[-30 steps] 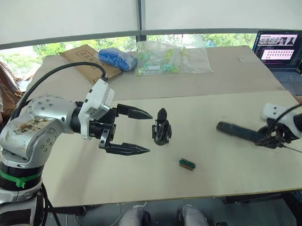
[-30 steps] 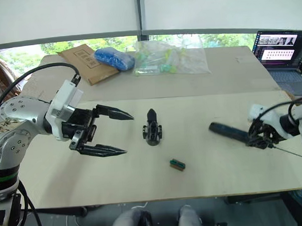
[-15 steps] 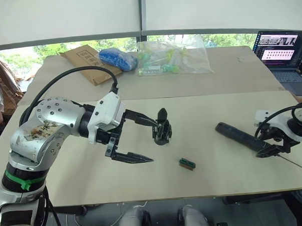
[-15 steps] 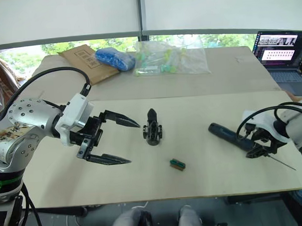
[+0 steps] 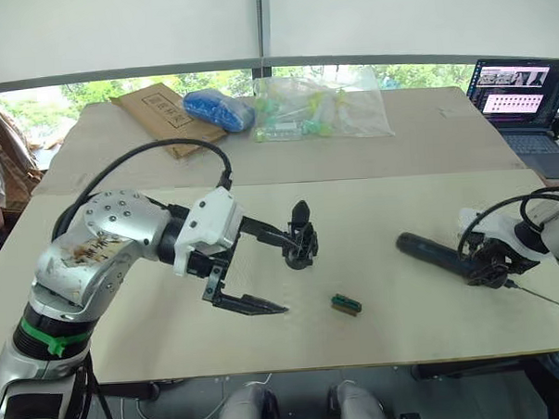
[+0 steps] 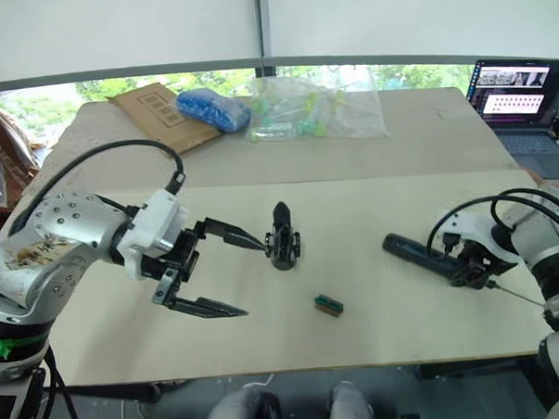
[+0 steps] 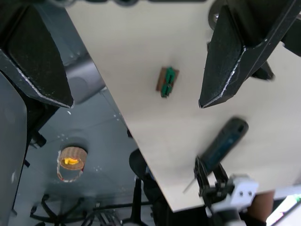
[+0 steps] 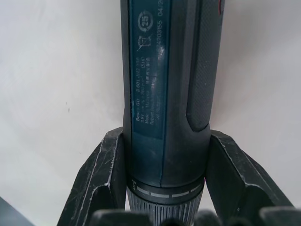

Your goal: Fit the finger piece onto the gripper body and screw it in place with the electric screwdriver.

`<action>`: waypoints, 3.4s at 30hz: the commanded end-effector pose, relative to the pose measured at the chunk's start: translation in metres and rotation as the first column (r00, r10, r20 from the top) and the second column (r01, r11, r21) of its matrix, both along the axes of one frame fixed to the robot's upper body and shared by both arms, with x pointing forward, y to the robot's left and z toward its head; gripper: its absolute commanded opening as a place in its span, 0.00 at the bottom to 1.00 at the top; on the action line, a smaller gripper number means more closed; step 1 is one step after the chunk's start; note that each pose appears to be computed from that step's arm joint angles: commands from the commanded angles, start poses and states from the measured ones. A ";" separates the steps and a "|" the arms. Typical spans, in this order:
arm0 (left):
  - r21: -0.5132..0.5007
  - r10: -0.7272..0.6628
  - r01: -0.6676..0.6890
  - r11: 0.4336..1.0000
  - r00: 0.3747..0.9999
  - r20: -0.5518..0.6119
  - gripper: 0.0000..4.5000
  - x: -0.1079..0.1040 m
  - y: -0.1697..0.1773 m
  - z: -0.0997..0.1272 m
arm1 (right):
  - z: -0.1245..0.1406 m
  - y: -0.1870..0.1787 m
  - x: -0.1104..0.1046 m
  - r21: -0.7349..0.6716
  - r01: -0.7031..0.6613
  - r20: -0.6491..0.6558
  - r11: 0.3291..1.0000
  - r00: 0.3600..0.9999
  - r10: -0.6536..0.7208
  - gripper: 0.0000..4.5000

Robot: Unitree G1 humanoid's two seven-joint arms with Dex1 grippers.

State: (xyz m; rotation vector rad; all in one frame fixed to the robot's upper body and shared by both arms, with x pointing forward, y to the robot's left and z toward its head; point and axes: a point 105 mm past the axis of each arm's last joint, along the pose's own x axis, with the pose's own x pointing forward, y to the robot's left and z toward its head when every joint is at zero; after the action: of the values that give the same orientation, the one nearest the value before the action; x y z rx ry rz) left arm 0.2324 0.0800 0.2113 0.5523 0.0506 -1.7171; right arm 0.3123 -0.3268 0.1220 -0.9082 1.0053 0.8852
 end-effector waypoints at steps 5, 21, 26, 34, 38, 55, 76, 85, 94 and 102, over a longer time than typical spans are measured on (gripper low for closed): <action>-0.016 0.059 -0.059 0.998 0.998 -0.020 1.00 0.006 0.003 -0.030 | 0.074 0.055 -0.022 0.427 -0.146 0.472 0.892 0.878 -0.083 0.43; -0.139 0.148 -0.164 0.977 0.982 -0.120 1.00 0.030 -0.010 -0.104 | 0.100 0.158 -0.099 0.891 -0.326 0.454 0.316 0.650 -0.609 0.43; -0.153 0.096 -0.119 0.981 0.984 -0.149 1.00 0.033 -0.013 -0.112 | 0.098 0.182 -0.101 0.900 -0.363 0.435 0.243 0.694 -0.574 0.43; -0.110 0.040 -0.054 0.992 0.991 -0.131 1.00 0.033 -0.009 -0.120 | 0.103 0.200 -0.104 0.846 -0.436 0.533 0.306 0.708 -0.464 0.43; -0.117 0.041 -0.055 0.992 0.992 -0.123 1.00 0.037 -0.010 -0.121 | 0.109 0.203 -0.106 0.838 -0.450 0.545 0.309 0.701 -0.459 0.43; -0.138 0.061 -0.070 0.988 0.996 -0.068 1.00 0.048 -0.017 -0.125 | 0.100 0.192 -0.099 0.888 -0.359 0.459 0.287 0.715 -0.527 0.43; -0.149 0.065 -0.073 0.986 0.996 -0.058 1.00 0.050 -0.022 -0.125 | 0.098 0.199 -0.098 0.878 -0.355 0.476 0.323 0.722 -0.502 0.43; -0.152 0.059 -0.069 0.986 0.996 -0.070 1.00 0.047 -0.023 -0.126 | 0.095 0.192 -0.096 0.877 -0.344 0.475 0.335 0.722 -0.503 0.43; -0.152 0.062 -0.071 0.986 0.996 -0.063 1.00 0.048 -0.023 -0.124 | 0.092 0.187 -0.093 0.877 -0.336 0.474 0.343 0.719 -0.508 0.43; -0.155 0.060 -0.070 0.985 0.996 -0.070 1.00 0.048 -0.027 -0.123 | 0.093 0.192 -0.089 0.882 -0.335 0.467 0.332 0.723 -0.510 0.43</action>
State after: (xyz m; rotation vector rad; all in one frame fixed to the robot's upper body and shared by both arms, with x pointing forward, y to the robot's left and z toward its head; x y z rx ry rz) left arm 0.2808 0.0569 0.0786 0.3652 0.0269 -1.6550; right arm 0.2272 -0.1361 0.1989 -0.0163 -0.1780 0.7328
